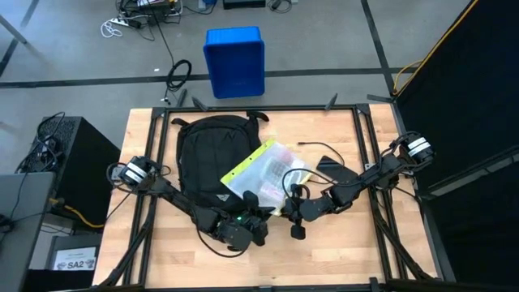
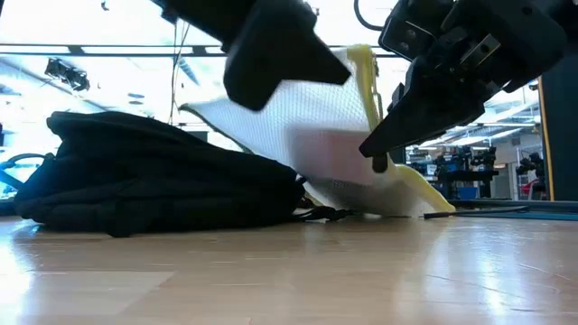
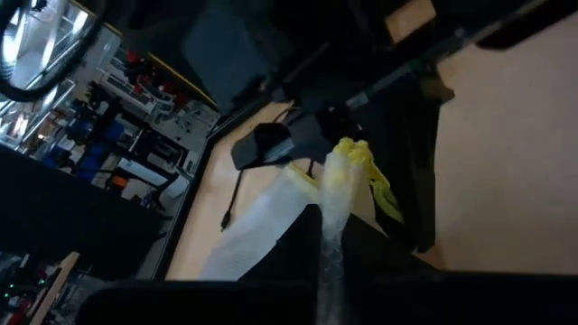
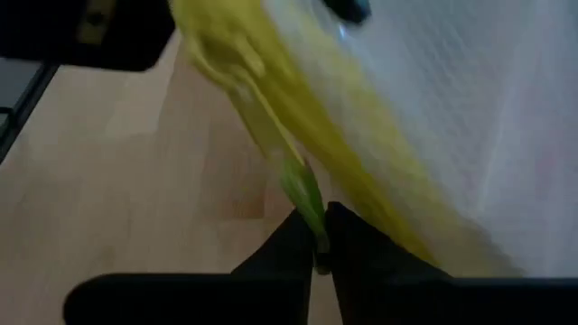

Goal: Unpack backpack
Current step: Open the white zip bag, then remove the gray calculator from the white zip bag

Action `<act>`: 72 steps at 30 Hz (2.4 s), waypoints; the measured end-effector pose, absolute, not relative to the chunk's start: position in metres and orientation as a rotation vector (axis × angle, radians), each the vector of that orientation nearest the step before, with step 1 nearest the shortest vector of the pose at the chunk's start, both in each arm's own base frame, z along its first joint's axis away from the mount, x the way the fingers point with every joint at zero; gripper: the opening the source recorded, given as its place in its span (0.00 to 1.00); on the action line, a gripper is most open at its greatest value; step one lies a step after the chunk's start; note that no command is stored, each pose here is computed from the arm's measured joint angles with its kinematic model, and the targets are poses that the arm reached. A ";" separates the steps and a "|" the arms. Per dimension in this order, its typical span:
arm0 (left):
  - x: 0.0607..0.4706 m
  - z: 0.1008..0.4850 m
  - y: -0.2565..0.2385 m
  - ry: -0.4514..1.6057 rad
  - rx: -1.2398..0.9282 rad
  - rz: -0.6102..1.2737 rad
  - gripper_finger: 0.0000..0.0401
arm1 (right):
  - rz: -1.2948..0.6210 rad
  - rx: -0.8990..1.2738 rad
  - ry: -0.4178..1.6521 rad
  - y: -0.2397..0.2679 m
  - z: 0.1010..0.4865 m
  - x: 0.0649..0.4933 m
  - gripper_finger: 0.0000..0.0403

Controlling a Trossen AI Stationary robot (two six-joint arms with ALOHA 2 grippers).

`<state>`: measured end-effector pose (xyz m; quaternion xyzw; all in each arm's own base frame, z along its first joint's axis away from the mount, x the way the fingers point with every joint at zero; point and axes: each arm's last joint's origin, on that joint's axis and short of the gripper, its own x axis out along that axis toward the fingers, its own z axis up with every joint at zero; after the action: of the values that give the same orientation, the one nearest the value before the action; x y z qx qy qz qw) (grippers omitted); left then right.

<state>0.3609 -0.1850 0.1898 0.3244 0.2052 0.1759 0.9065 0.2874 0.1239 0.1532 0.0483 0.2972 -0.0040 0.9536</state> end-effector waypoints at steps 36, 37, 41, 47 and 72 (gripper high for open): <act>0.224 0.218 -0.209 0.557 0.472 0.518 0.00 | -0.271 0.155 0.938 0.104 0.160 0.240 0.00; 0.221 0.216 -0.207 0.559 0.460 0.529 0.00 | -0.292 0.158 0.965 0.103 0.159 0.237 0.00; 0.214 0.209 -0.205 0.552 0.398 0.555 0.00 | -0.387 0.173 1.067 0.098 0.154 0.226 0.00; 0.213 0.197 -0.200 0.634 0.304 0.547 0.00 | -0.376 0.168 1.080 0.100 0.153 0.224 0.03; 0.255 0.157 -0.186 0.715 0.003 0.221 0.00 | 0.041 -0.122 0.757 0.134 0.173 0.247 0.39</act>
<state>0.2547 -0.1857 0.1570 0.0017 0.3493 0.1079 0.9308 0.2472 0.1337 0.1729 -0.0593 0.3691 0.0202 0.9273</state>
